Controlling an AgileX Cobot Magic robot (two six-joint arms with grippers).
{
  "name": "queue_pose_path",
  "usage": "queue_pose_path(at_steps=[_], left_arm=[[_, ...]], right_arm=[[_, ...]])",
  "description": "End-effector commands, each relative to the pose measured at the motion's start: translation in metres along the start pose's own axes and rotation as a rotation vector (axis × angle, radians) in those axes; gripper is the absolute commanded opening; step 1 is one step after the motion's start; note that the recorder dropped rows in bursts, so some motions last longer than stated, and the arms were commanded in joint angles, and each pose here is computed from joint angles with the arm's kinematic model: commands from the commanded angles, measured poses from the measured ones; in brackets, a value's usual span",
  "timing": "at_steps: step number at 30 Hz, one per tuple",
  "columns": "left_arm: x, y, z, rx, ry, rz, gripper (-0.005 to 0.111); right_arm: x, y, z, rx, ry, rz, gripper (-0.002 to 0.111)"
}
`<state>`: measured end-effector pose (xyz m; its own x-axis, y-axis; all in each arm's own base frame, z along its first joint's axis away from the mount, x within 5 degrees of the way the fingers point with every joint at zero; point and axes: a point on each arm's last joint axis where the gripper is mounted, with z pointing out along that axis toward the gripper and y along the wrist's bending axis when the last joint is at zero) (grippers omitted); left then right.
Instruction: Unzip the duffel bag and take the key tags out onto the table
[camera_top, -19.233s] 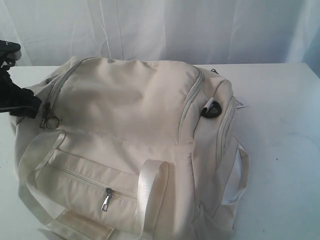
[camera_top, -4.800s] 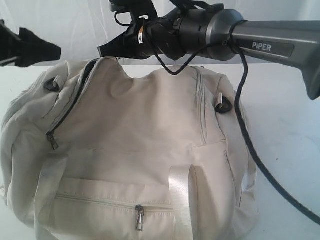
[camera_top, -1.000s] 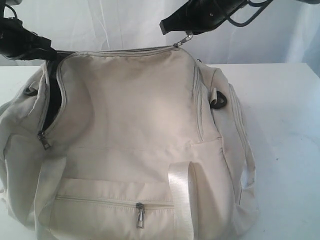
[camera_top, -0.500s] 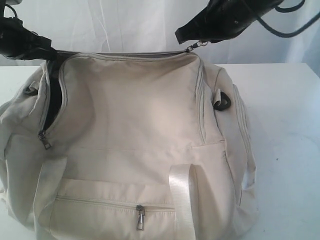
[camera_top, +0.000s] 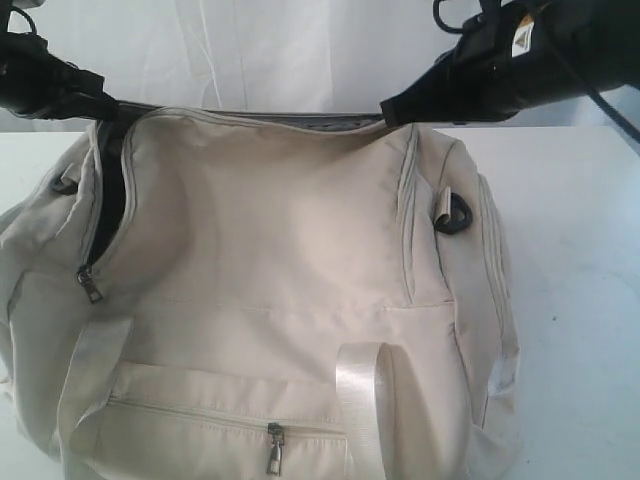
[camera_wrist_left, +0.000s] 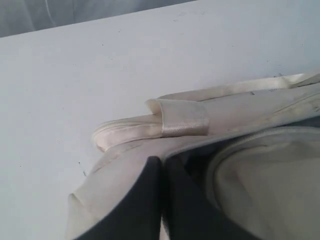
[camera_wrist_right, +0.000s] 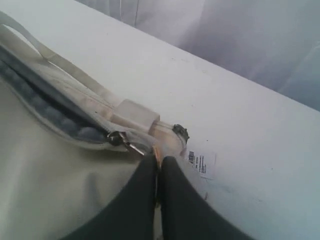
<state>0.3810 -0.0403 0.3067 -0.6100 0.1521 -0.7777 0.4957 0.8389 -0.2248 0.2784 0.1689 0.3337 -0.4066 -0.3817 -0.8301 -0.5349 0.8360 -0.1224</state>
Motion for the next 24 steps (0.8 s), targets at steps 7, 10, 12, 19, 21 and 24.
queue_pose_path(at_steps=[7,10,12,19,21,24], left_arm=[[-0.013,0.005,-0.023,-0.104,-0.087,0.067,0.009],[-0.029,-0.002,-0.039,-0.117,-0.143,0.110,0.025],[-0.039,-0.009,-0.051,-0.112,-0.180,0.138,0.040],[-0.049,-0.058,-0.061,0.206,-0.132,0.411,0.061],[-0.047,-0.078,-0.054,0.280,-0.123,0.550,0.061],[-0.046,-0.108,-0.044,0.349,-0.137,0.720,0.061]], right_arm=[[0.002,-0.006,0.004,0.020,-0.145,-0.037,0.000],[0.001,-0.005,0.009,0.014,-0.167,-0.033,0.000],[0.002,-0.004,0.015,0.010,-0.167,-0.022,0.000],[0.004,-0.002,0.027,-0.006,-0.180,0.050,0.000],[0.004,-0.002,0.027,-0.006,-0.184,0.050,0.000],[0.004,-0.002,0.027,-0.006,-0.183,0.052,0.000]])
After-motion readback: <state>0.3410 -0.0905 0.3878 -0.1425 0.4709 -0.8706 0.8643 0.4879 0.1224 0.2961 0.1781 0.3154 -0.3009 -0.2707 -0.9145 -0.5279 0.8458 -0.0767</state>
